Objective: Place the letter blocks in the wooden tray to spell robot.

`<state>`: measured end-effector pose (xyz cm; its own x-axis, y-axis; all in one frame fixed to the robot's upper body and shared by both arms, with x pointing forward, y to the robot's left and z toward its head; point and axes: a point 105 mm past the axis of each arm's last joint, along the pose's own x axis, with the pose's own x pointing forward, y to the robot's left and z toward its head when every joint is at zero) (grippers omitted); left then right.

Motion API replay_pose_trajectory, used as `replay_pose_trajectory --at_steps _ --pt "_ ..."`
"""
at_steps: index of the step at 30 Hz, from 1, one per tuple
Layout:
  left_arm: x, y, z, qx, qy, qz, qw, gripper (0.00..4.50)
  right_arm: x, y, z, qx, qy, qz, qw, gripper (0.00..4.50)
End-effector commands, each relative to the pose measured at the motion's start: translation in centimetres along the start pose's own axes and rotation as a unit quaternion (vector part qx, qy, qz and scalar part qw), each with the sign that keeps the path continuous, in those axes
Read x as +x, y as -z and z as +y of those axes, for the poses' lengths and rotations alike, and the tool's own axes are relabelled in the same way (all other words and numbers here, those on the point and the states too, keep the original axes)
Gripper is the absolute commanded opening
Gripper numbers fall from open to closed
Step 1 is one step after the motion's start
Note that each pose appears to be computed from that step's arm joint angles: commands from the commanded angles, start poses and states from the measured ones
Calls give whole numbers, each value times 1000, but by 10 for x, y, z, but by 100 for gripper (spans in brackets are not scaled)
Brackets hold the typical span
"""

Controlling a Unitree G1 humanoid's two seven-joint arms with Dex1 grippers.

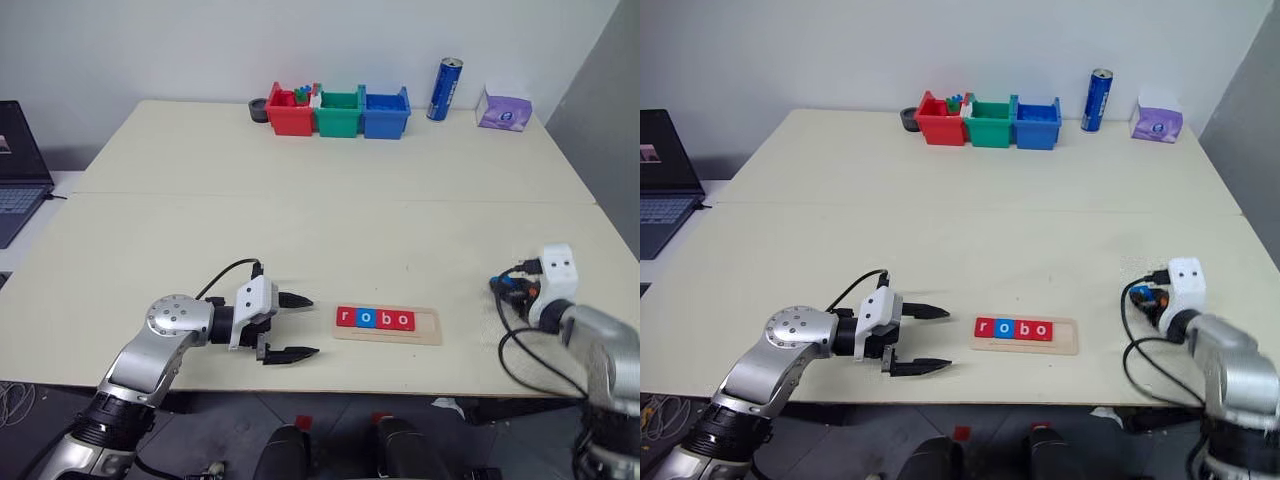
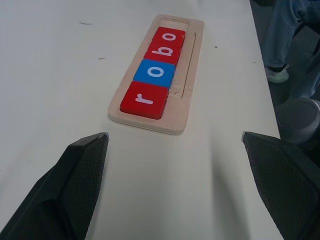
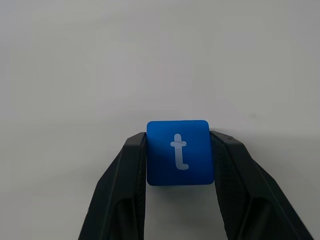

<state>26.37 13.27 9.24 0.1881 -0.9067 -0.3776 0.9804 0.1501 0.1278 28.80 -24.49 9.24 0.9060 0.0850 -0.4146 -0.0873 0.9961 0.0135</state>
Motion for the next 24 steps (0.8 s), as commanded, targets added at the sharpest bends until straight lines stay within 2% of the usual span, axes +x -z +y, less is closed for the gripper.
replay_pose_trajectory --at_steps 1,7,14,22,24 --pt "0 -7 1 22 8 -5 1000 450 -27 -3 17 17 38 -28 999 146" --pt "4 -11 1 27 27 -6 999 450 -38 20 32 55 67 -7 996 146" --pt "5 -12 3 30 31 -6 999 450 -27 37 40 109 86 8 990 146" --pt "3 -11 2 28 22 -6 999 450 -30 -7 30 98 87 -70 989 429" --pt "2 -10 2 27 19 -6 999 450 -33 -23 26 89 88 -96 987 445"
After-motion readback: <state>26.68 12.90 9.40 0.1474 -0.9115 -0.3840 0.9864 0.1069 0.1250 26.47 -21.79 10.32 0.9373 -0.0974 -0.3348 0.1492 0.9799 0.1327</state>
